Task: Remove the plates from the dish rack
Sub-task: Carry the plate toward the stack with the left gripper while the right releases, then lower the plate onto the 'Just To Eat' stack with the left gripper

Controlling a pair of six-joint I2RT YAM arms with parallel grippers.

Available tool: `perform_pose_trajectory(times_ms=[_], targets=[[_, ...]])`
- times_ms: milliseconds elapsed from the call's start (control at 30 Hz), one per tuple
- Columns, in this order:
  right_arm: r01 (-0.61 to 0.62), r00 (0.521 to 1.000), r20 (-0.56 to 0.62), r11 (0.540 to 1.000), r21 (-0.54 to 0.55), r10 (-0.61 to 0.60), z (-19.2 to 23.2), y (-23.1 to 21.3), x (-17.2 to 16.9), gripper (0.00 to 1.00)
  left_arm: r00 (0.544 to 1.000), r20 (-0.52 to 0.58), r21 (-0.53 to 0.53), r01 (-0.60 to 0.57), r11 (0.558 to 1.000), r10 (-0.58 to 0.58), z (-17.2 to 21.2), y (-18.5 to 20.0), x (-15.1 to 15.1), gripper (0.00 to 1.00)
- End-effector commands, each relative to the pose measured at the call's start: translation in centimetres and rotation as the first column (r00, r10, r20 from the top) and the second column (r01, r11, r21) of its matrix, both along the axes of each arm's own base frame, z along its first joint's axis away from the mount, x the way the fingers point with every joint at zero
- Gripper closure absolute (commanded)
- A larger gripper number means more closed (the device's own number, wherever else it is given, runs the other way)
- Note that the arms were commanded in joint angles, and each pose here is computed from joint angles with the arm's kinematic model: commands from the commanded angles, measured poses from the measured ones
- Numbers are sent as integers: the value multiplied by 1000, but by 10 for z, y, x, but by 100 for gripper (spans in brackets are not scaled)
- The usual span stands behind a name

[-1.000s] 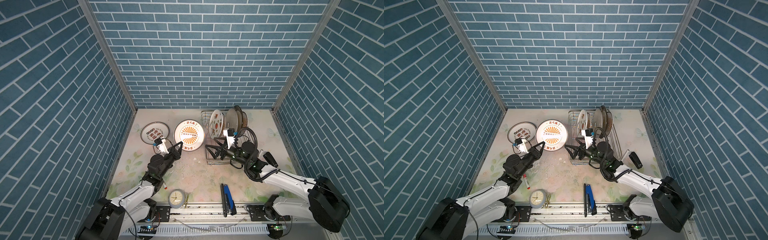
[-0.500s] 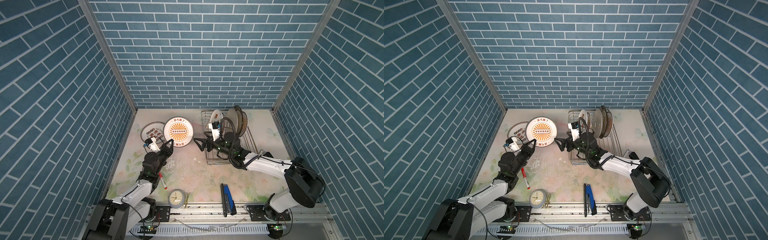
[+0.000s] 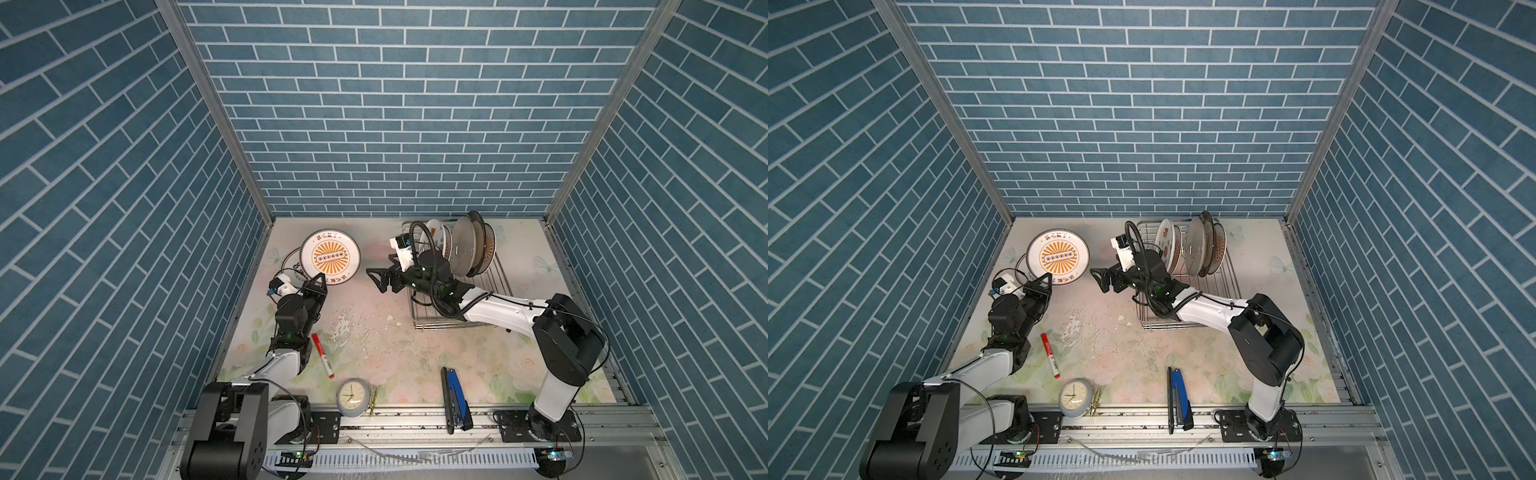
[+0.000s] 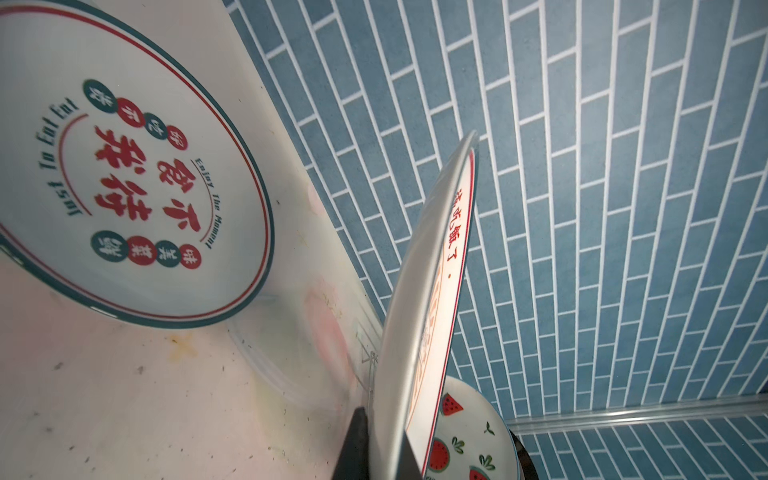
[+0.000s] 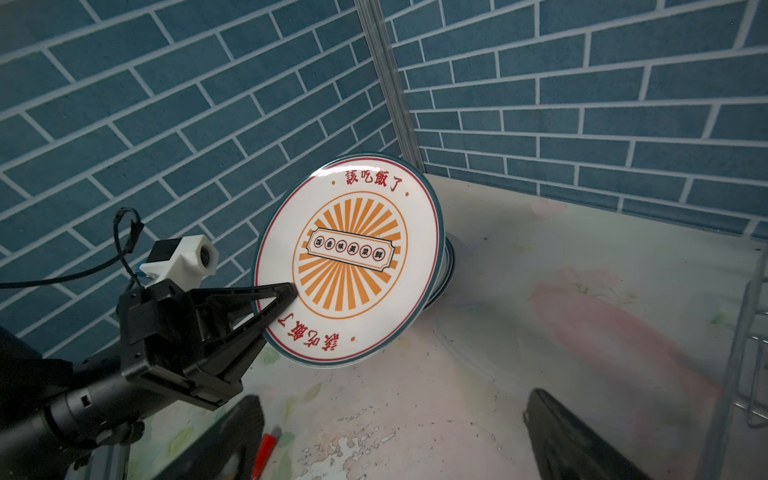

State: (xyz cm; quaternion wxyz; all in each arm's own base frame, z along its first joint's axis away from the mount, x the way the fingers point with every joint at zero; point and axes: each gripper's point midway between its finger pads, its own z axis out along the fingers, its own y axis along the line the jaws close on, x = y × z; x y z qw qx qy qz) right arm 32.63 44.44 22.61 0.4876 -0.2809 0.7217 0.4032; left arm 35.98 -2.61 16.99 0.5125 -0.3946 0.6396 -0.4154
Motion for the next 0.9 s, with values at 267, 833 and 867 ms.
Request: perform_pose_trajectory(times_ms=[267,833,867], targets=[[-20,998,54,997,-80,24,-4,27,19,2,974,-102,-36,-207,978,202,-18,48,15,100],[-99,992,64,987,-130,108,-21,62,25,1,944,-230,-66,-257,964,236,-58,68,45,100],[-100,992,67,986,-134,110,-21,63,26,1,941,-233,-61,-266,962,246,-60,70,45,100]])
